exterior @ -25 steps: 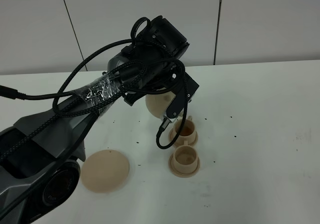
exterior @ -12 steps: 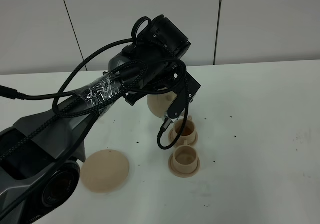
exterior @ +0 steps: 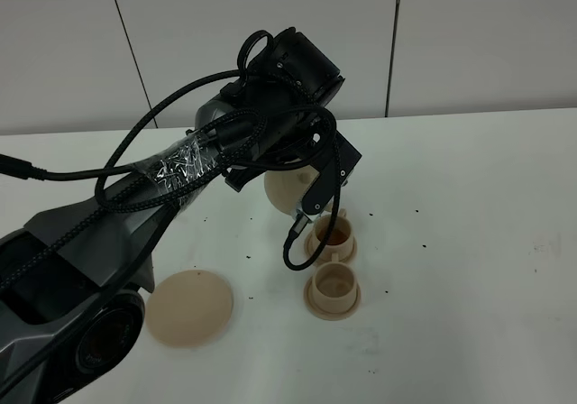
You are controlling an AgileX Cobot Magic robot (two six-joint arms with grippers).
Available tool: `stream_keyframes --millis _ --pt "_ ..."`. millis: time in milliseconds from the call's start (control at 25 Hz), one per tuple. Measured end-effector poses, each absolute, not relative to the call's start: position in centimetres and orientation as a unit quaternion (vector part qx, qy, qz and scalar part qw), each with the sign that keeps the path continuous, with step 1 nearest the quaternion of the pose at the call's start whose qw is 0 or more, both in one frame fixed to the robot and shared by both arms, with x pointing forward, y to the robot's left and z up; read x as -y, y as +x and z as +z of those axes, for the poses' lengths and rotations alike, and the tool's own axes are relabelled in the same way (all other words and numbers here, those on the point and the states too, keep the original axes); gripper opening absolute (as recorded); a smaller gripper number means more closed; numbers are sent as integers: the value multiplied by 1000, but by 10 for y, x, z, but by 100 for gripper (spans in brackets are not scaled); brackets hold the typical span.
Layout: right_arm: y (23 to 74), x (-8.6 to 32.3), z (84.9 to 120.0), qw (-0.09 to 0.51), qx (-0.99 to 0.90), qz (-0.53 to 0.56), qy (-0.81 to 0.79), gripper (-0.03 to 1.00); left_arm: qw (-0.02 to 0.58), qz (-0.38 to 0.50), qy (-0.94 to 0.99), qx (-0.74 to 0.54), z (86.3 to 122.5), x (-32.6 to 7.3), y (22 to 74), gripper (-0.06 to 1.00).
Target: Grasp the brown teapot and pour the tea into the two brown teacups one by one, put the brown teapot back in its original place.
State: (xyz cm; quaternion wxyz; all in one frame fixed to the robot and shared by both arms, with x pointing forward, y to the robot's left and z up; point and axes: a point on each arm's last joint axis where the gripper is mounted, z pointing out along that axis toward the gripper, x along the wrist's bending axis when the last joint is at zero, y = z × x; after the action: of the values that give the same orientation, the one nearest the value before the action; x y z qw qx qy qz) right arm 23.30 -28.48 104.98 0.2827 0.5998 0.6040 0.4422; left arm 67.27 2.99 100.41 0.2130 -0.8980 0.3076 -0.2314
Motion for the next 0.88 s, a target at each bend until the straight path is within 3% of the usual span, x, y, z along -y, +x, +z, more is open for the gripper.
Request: stream_keyframes --millis 880 --pt "233 285 1050 283 -604 442 600 24 237 -240 -885 -322 1007 -30 673 17"
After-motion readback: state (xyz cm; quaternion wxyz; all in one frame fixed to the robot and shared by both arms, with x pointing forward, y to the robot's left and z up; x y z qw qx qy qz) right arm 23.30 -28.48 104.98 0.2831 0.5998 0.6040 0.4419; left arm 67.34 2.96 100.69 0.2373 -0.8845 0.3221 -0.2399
